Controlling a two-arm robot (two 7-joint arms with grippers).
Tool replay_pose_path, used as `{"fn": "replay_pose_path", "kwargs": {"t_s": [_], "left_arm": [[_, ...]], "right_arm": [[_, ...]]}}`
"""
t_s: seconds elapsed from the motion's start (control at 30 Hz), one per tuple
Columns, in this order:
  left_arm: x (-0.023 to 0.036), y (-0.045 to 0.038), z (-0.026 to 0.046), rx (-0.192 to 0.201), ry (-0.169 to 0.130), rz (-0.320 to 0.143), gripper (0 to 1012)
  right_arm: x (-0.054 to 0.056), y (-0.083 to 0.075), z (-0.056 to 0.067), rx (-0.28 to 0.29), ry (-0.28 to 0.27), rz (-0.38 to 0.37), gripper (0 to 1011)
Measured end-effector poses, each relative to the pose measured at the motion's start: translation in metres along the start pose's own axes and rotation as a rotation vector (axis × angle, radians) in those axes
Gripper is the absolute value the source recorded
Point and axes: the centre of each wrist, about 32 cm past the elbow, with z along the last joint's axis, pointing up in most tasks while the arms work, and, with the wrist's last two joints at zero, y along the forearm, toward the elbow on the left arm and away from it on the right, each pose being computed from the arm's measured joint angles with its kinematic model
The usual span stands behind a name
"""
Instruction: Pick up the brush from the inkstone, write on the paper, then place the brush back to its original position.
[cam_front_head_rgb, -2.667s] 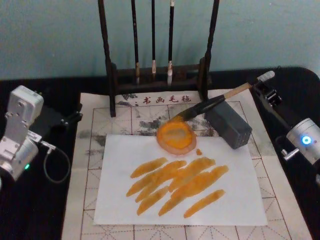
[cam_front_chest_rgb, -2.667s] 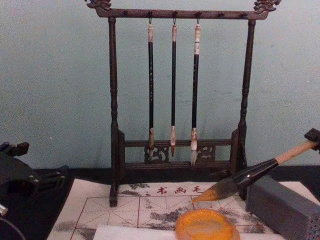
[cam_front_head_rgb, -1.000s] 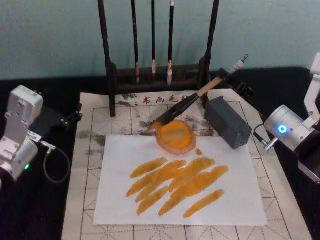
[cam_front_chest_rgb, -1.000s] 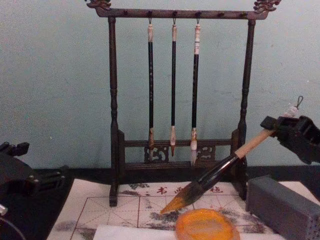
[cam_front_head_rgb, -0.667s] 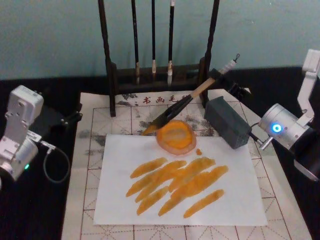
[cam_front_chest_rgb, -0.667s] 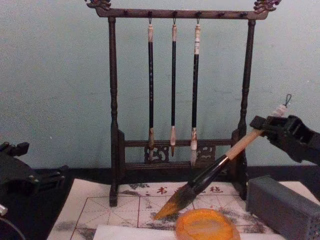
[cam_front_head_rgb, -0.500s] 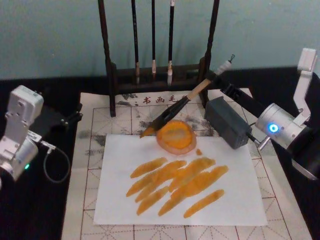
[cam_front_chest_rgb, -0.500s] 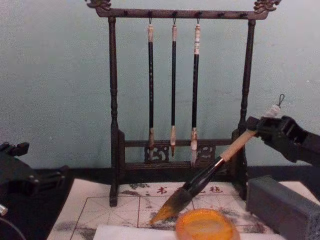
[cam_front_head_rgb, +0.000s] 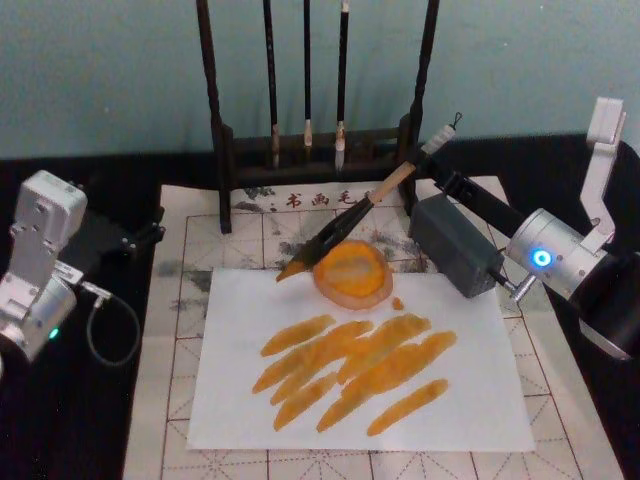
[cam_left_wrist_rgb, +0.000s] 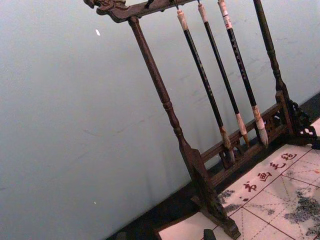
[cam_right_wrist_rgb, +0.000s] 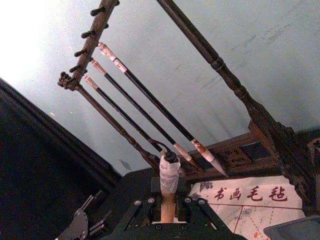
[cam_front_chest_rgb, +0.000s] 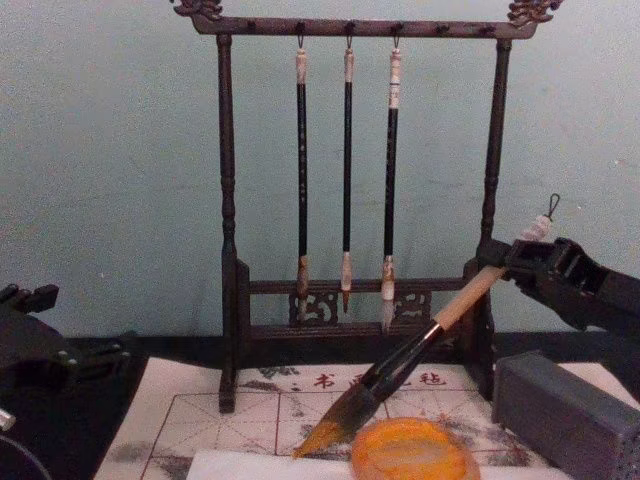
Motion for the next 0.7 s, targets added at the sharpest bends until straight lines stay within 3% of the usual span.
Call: {"fn": "replay_pose_path", "kwargs": {"t_s": [0.7], "left_arm": [[0.0,0.0,0.0,0.0,0.0,0.0,1001]], "right_arm": [[0.0001,-0.0005,0.0005,0.001,-0.001,-0.001,185]]}}
